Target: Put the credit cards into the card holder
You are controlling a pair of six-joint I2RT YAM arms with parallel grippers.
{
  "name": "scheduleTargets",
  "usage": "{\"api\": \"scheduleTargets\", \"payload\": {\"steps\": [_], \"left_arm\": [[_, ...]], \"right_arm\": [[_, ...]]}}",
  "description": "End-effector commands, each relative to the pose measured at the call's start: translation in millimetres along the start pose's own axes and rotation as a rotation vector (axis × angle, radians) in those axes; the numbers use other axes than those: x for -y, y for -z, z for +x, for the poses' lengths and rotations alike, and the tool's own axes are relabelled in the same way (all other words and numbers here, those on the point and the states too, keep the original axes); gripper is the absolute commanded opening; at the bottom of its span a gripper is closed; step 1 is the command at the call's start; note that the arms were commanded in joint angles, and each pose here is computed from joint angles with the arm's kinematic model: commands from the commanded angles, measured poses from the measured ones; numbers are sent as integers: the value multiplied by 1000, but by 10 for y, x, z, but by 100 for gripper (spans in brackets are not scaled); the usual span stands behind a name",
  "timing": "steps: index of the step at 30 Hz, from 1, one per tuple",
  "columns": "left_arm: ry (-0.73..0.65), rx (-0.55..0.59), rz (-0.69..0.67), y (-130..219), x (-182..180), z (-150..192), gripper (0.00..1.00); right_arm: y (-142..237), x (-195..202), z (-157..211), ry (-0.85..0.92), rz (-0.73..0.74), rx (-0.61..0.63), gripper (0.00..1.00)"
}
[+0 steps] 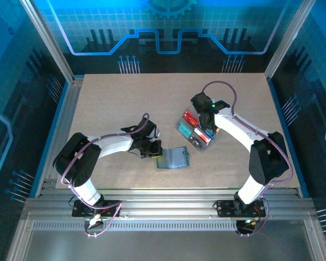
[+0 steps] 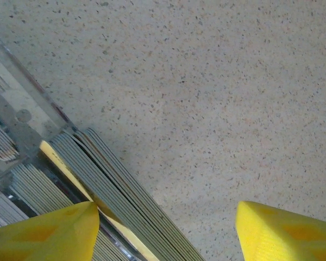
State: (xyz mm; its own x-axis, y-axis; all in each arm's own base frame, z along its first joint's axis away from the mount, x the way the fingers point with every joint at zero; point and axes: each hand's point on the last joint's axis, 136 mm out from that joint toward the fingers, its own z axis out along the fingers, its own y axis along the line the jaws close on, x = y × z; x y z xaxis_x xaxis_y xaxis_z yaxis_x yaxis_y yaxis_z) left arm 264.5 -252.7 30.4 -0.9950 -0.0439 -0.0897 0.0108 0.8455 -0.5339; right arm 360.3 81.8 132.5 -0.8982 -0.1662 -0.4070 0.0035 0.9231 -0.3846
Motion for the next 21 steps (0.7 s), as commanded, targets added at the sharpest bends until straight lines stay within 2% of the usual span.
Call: {"api": "scheduleTargets", "payload": {"steps": [1, 4, 8, 14, 21], "left_arm": [[4, -20, -27, -114, -122, 58, 0], [14, -21, -17, -135, -129, 75, 0], [21, -21, -17, -147, -145, 89, 0], [32, -22, -4, -165, -143, 106, 0], [40, -19, 2, -172, -142, 106, 0]], "right_arm": [[3, -10, -157, 14, -8, 19, 68], [-80, 48, -155, 21, 30, -19, 67], [-83, 46, -168, 18, 28, -7, 64], [-70, 84, -143, 11, 28, -10, 54], [-36, 148, -140, -1, 34, -5, 36]]}}
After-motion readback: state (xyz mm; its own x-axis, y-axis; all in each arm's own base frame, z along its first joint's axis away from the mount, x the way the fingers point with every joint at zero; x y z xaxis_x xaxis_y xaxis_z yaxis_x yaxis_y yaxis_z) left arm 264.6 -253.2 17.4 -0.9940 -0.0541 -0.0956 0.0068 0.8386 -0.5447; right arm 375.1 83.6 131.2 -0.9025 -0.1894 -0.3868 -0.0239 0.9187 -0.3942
